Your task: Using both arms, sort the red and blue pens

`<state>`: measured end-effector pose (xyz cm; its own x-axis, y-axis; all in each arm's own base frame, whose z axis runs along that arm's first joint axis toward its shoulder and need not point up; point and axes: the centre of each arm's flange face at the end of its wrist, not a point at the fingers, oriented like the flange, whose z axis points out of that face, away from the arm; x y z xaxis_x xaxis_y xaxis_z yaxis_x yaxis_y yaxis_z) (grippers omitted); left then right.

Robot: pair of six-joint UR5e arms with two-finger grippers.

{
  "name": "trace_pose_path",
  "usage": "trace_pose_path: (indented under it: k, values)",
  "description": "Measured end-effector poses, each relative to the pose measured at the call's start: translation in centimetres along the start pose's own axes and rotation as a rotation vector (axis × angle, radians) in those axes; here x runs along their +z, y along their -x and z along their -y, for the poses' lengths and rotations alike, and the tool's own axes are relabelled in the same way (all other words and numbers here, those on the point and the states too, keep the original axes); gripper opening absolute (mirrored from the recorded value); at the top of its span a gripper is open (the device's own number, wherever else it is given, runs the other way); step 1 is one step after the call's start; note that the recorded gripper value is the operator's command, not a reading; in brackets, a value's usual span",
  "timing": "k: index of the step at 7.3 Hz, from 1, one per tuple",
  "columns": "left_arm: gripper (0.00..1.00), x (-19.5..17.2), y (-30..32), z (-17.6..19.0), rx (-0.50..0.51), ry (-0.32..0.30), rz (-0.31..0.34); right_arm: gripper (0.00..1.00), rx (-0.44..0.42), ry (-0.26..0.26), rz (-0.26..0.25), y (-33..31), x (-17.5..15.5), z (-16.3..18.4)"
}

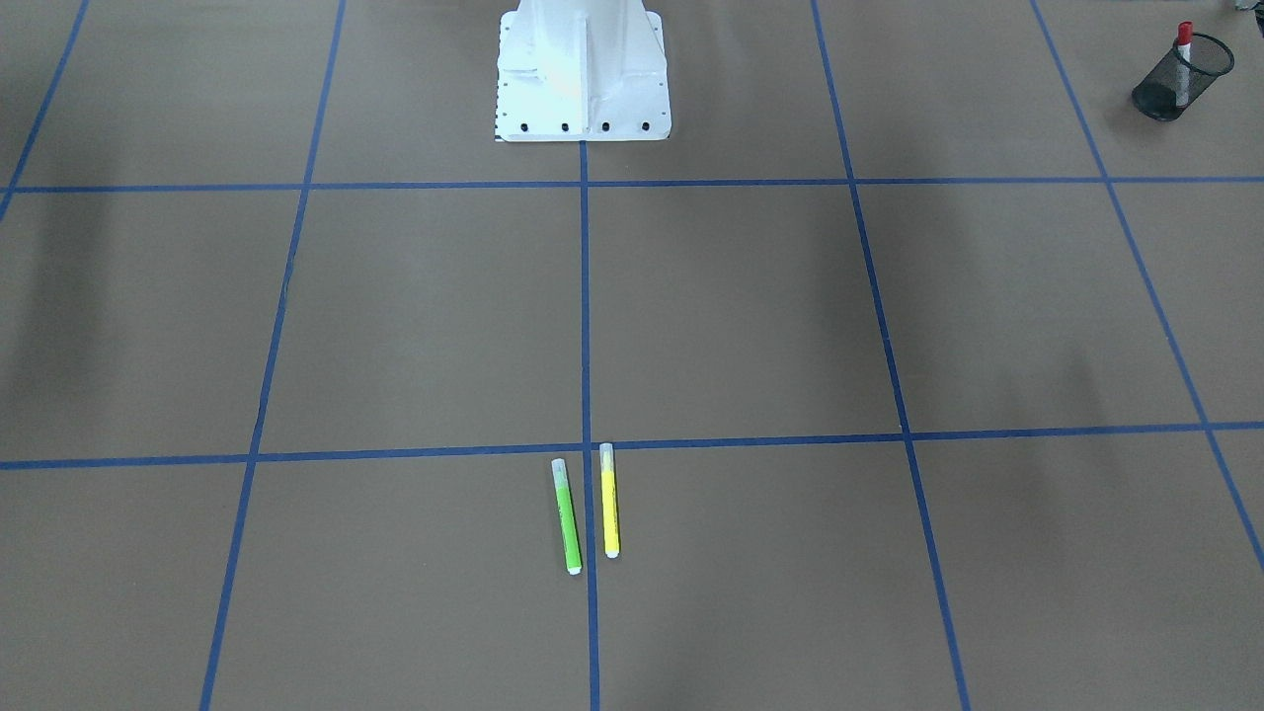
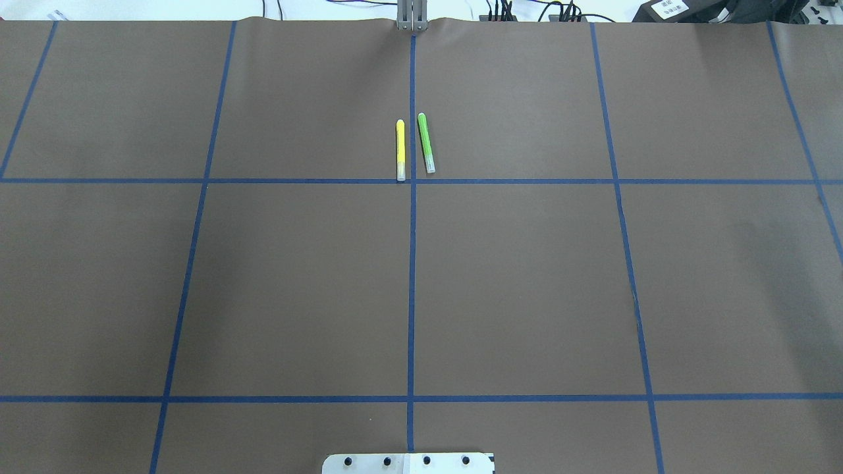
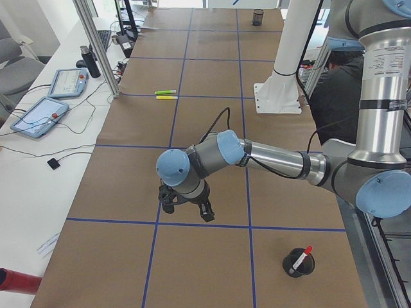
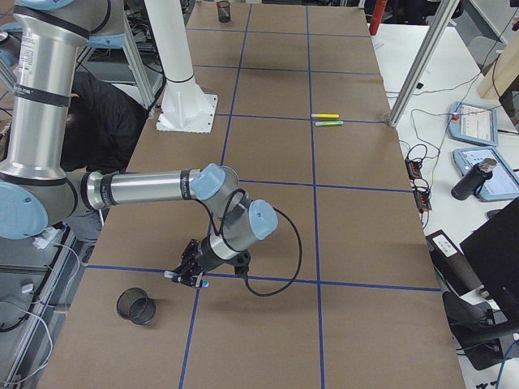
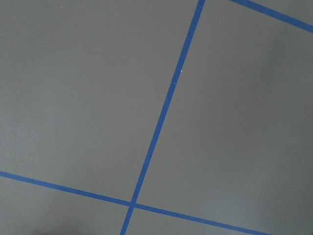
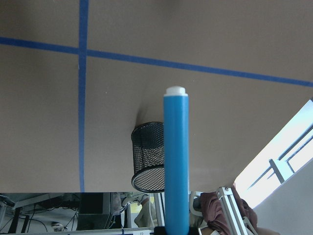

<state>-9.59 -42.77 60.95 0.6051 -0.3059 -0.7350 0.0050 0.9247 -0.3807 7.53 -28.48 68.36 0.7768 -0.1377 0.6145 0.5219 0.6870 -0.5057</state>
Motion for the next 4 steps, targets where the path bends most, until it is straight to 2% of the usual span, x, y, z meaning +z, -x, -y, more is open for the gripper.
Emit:
trace_pose_path:
  k: [2,4]
  values:
    - [1.00,-0.1,-0.2,-0.1,0.004,-0.004,-0.002,0.00,0.067,0.061,0.110,-0.7,3.2,-1.1]
    - [1.00,-0.4,-0.4,-0.2,0.011,-0.012,-0.002,0.00,0.119,0.123,0.192,-1.4,5.6,-1.4]
